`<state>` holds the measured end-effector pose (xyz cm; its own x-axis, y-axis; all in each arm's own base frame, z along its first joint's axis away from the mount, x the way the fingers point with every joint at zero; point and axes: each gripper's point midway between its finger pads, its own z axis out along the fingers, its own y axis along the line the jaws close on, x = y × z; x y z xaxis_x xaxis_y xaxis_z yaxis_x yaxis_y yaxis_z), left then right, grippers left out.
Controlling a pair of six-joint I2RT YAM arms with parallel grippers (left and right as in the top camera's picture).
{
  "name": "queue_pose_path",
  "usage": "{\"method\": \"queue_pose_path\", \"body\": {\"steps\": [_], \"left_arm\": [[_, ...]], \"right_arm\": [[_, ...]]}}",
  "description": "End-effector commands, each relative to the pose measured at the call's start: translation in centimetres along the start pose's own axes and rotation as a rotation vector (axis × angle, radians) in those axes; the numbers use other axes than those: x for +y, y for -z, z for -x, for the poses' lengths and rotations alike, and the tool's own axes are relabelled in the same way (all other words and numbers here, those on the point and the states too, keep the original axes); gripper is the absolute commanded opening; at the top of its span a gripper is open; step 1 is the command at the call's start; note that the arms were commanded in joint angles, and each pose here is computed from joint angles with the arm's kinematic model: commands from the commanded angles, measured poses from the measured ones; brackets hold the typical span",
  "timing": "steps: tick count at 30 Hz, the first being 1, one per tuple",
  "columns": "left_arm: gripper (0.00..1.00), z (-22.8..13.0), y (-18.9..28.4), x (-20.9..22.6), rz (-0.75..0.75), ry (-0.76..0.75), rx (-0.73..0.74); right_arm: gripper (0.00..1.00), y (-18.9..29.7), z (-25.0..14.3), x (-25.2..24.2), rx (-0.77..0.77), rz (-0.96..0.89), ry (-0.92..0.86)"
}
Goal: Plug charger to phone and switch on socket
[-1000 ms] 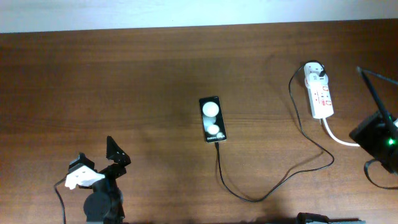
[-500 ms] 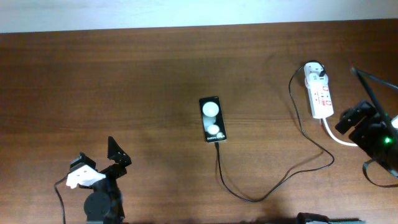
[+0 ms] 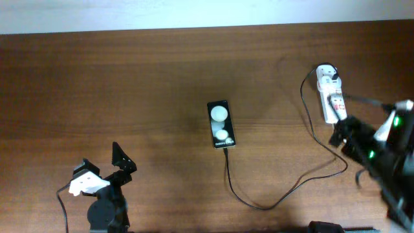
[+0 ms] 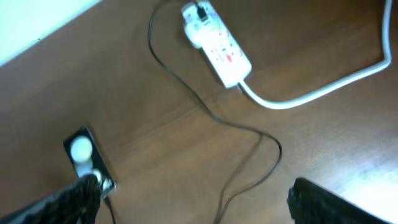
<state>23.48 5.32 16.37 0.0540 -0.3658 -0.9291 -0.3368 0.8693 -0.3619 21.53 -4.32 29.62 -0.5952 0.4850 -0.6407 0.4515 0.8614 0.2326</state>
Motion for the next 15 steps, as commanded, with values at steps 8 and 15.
{"method": "queue_pose_path", "body": {"steps": [8, 15], "left_arm": [[0.99, -0.2, 0.0, 0.0, -0.005, -0.020, 0.005], [0.99, -0.2, 0.0, 0.0, -0.005, -0.020, 0.005]], "right_arm": [[0.99, -4.9, -6.2, 2.1, -0.280, 0.357, 0.054], [0.99, -5.9, -7.9, 3.5, -0.515, 0.520, 0.115]]}}
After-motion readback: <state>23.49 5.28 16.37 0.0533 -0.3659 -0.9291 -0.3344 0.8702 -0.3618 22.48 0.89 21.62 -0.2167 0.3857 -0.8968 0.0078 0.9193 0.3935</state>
